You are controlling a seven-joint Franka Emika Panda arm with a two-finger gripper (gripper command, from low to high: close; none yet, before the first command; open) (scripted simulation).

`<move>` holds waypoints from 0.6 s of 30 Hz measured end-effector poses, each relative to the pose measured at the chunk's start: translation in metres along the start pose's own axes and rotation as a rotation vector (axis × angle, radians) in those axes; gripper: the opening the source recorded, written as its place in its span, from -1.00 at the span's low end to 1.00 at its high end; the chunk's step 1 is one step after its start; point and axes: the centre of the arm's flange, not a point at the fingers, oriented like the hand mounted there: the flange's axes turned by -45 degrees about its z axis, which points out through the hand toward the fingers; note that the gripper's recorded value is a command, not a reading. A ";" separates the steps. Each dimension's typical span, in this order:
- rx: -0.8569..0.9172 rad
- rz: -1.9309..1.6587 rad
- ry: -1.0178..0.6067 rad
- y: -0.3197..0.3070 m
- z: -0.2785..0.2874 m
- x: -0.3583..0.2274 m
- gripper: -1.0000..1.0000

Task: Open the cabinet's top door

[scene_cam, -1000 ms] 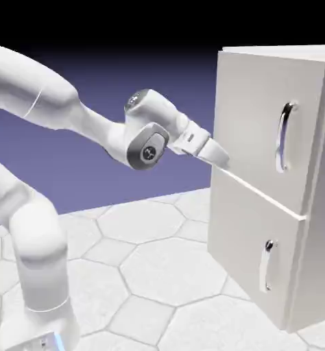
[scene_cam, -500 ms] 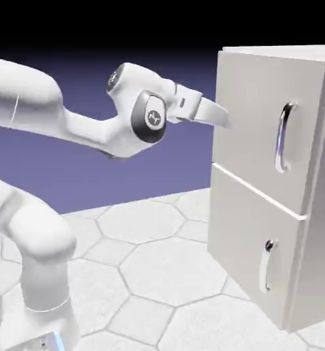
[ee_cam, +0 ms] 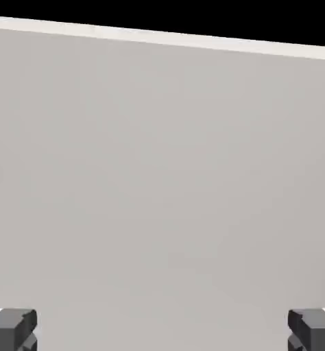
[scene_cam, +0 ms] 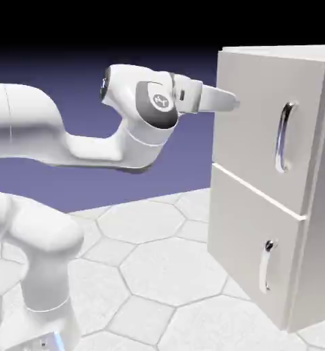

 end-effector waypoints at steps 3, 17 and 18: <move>-0.005 0.011 0.035 0.014 0.000 -0.005 0.00; -0.020 0.076 0.154 0.079 0.031 -0.063 0.00; -0.020 0.081 0.159 0.083 0.035 -0.069 0.00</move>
